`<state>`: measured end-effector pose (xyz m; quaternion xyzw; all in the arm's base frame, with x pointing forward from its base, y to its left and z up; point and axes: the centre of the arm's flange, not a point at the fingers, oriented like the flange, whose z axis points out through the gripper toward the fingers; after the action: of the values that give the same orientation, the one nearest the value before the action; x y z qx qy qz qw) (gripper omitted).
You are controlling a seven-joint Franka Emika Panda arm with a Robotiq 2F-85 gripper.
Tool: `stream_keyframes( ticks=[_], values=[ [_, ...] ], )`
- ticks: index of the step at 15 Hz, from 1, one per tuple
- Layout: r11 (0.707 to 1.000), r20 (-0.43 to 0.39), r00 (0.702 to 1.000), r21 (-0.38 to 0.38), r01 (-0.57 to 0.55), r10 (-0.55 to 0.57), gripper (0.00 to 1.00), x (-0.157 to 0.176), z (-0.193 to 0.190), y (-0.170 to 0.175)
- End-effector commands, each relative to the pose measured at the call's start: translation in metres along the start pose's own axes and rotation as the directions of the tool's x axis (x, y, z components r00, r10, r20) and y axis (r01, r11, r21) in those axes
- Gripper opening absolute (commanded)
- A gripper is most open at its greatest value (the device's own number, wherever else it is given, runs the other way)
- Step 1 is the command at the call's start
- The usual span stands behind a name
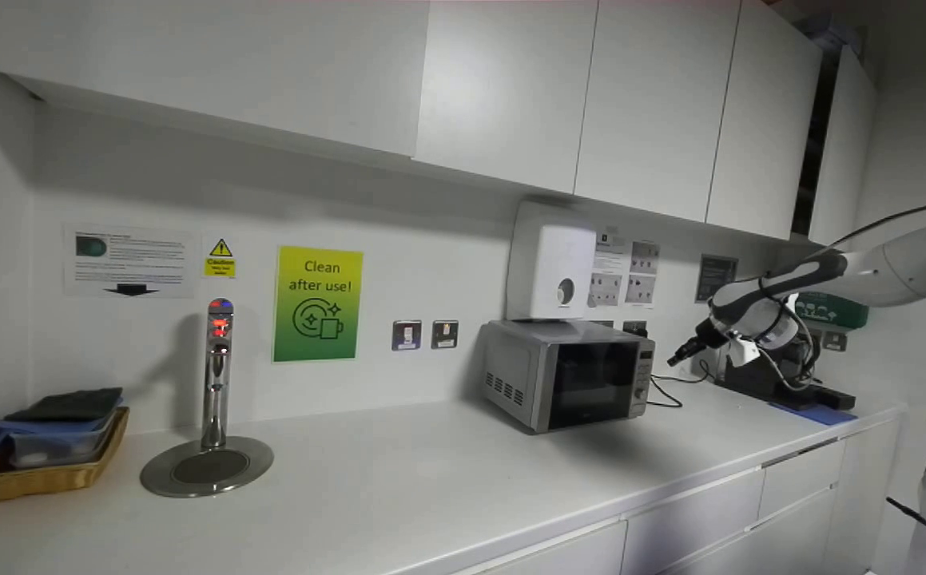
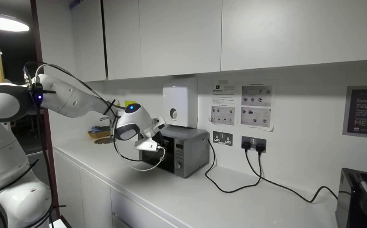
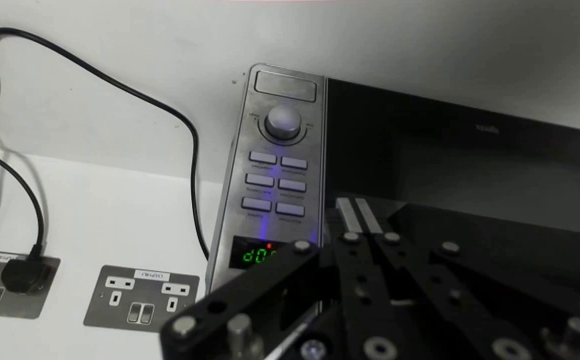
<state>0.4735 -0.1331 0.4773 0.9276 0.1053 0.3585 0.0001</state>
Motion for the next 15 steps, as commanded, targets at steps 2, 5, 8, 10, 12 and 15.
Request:
stream_keyframes(
  ticks=[2, 5, 8, 10, 12, 15],
  values=[
    [0.999, -0.086, 0.996, 0.044, 0.032, -0.028, 0.0, -0.013, -0.033, -0.004],
    [0.998, -0.107, 0.994, 0.041, 0.04, -0.035, 0.0, -0.015, -0.043, -0.006],
    [0.999, -0.105, 0.994, 0.031, 0.011, -0.008, 0.0, -0.019, -0.051, -0.008],
    [1.0, -0.095, 0.995, 0.019, -0.022, 0.023, 0.0, -0.023, -0.056, -0.008],
    [0.998, -0.096, 0.994, 0.014, -0.058, 0.059, 0.0, -0.027, -0.06, -0.007],
    [0.994, -0.1, 0.989, -0.008, -0.112, 0.111, 0.0, -0.033, -0.066, -0.006]
  ],
)
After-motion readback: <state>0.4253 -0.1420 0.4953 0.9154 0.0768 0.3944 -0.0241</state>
